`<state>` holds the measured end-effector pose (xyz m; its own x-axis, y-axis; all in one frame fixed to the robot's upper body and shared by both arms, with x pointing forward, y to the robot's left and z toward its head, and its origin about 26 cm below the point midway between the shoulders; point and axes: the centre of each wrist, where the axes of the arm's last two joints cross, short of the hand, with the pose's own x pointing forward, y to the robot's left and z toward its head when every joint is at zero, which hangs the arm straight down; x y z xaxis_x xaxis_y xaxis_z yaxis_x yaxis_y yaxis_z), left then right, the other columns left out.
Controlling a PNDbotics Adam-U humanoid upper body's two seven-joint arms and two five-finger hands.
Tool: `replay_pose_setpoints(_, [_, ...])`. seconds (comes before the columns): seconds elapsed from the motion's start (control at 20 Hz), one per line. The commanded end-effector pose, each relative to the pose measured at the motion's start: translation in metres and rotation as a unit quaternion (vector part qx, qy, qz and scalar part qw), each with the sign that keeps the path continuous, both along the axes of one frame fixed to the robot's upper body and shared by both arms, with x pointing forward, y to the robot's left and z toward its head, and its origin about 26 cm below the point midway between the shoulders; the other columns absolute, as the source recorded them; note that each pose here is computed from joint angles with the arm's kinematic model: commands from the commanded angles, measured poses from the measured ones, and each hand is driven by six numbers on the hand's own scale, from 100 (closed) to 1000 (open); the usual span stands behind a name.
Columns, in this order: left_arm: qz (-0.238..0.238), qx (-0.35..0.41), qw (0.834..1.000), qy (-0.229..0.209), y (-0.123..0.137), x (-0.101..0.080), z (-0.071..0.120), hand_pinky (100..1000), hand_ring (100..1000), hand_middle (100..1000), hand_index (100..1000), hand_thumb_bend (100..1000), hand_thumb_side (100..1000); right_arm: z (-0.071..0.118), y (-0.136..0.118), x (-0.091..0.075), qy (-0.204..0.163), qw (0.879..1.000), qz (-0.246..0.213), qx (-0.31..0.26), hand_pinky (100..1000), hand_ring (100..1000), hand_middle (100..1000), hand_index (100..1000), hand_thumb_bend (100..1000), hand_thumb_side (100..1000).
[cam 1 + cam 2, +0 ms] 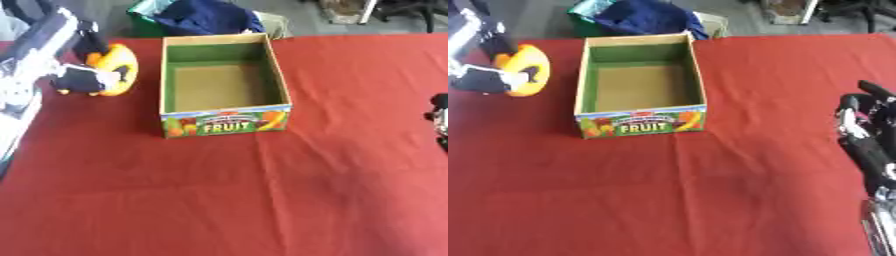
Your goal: Pick up objects on the table and place them in the box.
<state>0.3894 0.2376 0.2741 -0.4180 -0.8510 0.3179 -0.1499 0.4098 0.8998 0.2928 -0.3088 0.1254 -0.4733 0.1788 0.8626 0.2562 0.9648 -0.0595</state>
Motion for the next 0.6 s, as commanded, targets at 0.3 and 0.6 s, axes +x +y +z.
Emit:
replay_pose_setpoints(0.3, [-0.021, 0.015, 1.0, -0.017, -0.047, 0.035, 0.007, 501, 406, 371, 476, 396, 100, 0.005, 0.004, 0.002, -0.005, 1.0, 0.021, -0.006, 678, 769, 627, 815, 100, 250])
replay_pose_setpoints(0.6, [-0.02, 0.026, 0.999, 0.009, -0.074, 0.069, -0.022, 528, 439, 405, 508, 405, 100, 0.008, 0.009, 0.005, -0.008, 0.999, 0.036, -0.008, 678, 770, 627, 815, 100, 250])
